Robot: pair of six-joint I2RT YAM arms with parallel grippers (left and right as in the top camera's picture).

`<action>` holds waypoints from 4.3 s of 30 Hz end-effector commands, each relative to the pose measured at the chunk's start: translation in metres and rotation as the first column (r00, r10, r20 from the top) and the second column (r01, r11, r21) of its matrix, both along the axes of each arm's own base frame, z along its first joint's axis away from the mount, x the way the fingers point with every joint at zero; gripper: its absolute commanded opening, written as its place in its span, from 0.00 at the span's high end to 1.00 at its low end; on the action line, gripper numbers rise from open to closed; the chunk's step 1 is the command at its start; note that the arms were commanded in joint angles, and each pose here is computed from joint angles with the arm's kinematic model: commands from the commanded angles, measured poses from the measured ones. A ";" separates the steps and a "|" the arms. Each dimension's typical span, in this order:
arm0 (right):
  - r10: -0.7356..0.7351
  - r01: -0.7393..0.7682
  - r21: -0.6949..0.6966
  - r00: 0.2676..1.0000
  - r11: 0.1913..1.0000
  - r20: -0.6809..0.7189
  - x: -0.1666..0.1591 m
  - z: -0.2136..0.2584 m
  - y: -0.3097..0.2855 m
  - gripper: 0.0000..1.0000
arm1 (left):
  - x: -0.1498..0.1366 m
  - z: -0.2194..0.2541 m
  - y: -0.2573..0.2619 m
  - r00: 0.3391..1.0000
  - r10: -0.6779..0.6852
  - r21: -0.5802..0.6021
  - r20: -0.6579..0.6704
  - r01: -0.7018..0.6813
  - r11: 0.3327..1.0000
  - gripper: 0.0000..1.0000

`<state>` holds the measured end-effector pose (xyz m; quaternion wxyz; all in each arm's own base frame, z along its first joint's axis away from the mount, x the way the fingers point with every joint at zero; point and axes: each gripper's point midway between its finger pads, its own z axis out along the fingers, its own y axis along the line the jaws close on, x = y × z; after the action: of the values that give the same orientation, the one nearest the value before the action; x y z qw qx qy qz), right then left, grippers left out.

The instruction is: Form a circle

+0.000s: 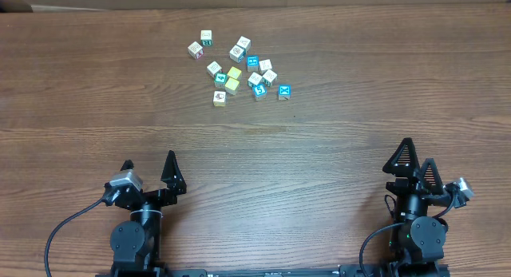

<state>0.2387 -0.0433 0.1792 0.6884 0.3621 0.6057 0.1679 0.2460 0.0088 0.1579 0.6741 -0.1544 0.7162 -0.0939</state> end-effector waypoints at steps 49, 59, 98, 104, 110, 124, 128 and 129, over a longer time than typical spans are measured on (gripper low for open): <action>-0.011 0.011 0.000 1.000 1.000 0.002 -0.001 -0.002 -0.002 0.00 | -0.001 0.002 0.009 0.999 0.046 0.026 0.006 -0.046 0.999 0.01; -0.011 0.011 0.000 1.000 1.000 0.002 -0.001 -0.002 -0.002 0.00 | -0.001 0.002 0.009 0.999 0.046 0.026 0.006 -0.046 0.999 0.00; -0.011 0.011 0.000 1.000 1.000 0.002 -0.001 -0.002 -0.002 0.00 | -0.020 0.101 -0.011 0.976 -0.075 0.023 0.207 0.072 0.997 0.00; -0.011 0.011 0.001 1.000 1.000 0.002 -0.001 -0.002 -0.002 0.00 | -0.032 0.125 -0.018 0.968 -0.117 0.030 0.220 0.113 0.993 0.01; -0.011 0.011 0.000 1.000 1.000 0.002 -0.001 -0.002 -0.002 0.00 | -0.049 0.147 -0.017 0.975 -0.117 0.028 0.190 0.114 0.993 0.00; -0.011 0.011 0.000 1.000 1.000 0.002 -0.001 -0.002 -0.002 0.00 | -0.046 0.247 -0.031 0.976 -0.201 0.121 -0.090 0.211 0.970 0.00; -0.011 0.011 0.000 1.000 1.000 0.002 -0.001 -0.002 -0.002 0.00 | -0.022 0.254 -0.033 0.943 -0.206 0.110 -0.261 0.241 0.964 0.00; -0.011 0.011 0.000 1.000 1.000 0.002 -0.001 -0.002 -0.002 0.00 | -0.014 0.253 -0.033 0.930 -0.207 0.119 -0.302 0.252 0.960 0.00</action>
<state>0.2386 -0.0436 0.1791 0.6883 0.3626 0.6055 0.1675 0.2103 -0.0200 0.4058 0.5876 -0.0589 0.7998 -0.1074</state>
